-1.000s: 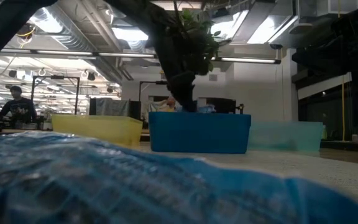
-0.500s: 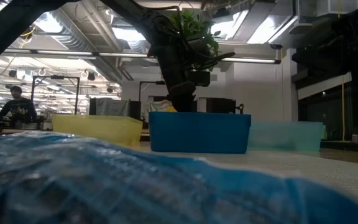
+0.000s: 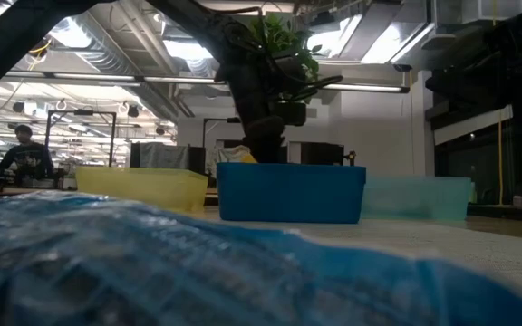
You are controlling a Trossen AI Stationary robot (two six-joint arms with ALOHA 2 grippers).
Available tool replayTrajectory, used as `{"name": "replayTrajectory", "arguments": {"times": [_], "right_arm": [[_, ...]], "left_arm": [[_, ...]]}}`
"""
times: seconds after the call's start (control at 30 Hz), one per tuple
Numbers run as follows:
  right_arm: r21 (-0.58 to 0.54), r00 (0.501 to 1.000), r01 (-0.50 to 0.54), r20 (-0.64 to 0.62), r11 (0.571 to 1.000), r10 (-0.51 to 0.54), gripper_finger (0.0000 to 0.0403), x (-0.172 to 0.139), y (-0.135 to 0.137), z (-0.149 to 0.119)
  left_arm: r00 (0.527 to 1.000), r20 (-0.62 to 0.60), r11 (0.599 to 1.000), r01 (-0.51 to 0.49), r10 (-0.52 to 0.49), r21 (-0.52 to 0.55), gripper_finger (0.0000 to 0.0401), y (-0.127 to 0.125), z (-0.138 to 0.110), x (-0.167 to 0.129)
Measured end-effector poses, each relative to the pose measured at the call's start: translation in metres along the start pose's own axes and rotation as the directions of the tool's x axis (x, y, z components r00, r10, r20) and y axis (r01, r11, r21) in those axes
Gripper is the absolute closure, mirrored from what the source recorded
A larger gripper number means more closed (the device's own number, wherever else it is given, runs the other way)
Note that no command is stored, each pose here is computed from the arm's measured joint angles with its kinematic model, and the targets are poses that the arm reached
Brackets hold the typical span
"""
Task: Pick and place Granola Bars by type
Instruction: Put the blue granola bar into the blue bin
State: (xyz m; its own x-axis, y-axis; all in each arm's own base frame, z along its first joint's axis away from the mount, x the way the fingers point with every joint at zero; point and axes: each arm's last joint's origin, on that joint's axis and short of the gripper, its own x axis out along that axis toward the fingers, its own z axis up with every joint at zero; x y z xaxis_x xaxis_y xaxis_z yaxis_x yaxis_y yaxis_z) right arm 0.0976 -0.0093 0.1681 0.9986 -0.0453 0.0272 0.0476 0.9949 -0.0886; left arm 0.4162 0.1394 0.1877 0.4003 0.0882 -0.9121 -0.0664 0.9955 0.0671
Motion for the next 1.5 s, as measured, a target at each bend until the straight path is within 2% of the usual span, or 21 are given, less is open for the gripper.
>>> {"name": "replayTrajectory", "arguments": {"times": [0.13,0.23,0.37,0.63,0.97,1.13,1.5], "right_arm": [[0.000,1.000,0.000,0.000,1.000,0.000,0.0379,0.000,0.000,0.000],[0.000,1.000,0.000,0.000,1.000,0.000,0.0379,0.000,0.000,0.000],[0.000,1.000,0.000,0.000,1.000,0.000,0.0379,0.000,0.000,0.000],[0.000,1.000,0.000,-0.001,1.000,0.000,0.0379,0.000,0.000,0.000],[0.000,1.000,0.000,0.000,1.000,0.000,0.0379,0.000,0.000,0.000],[0.000,1.000,0.000,0.000,1.000,0.000,0.0379,0.000,0.000,0.000],[0.000,1.000,0.000,0.000,1.000,0.000,0.0379,0.000,0.000,0.000]], "left_arm": [[0.998,-0.028,0.999,0.048,-0.048,0.011,0.0292,-0.010,-0.001,-0.003],[0.994,-0.087,0.996,0.078,-0.073,0.050,0.0296,-0.024,-0.004,-0.008],[0.991,-0.099,0.991,0.099,-0.090,0.093,0.0304,-0.046,-0.002,-0.021],[0.992,0.013,0.968,0.123,-0.128,0.218,0.0309,-0.106,0.010,-0.070],[0.967,0.126,0.952,0.188,-0.223,0.241,0.0309,-0.177,0.006,-0.130],[0.949,0.144,0.920,0.222,-0.279,0.324,0.0316,-0.211,-0.002,-0.148],[0.903,0.192,0.856,0.269,-0.383,0.442,0.0320,-0.269,-0.011,-0.161]]}}
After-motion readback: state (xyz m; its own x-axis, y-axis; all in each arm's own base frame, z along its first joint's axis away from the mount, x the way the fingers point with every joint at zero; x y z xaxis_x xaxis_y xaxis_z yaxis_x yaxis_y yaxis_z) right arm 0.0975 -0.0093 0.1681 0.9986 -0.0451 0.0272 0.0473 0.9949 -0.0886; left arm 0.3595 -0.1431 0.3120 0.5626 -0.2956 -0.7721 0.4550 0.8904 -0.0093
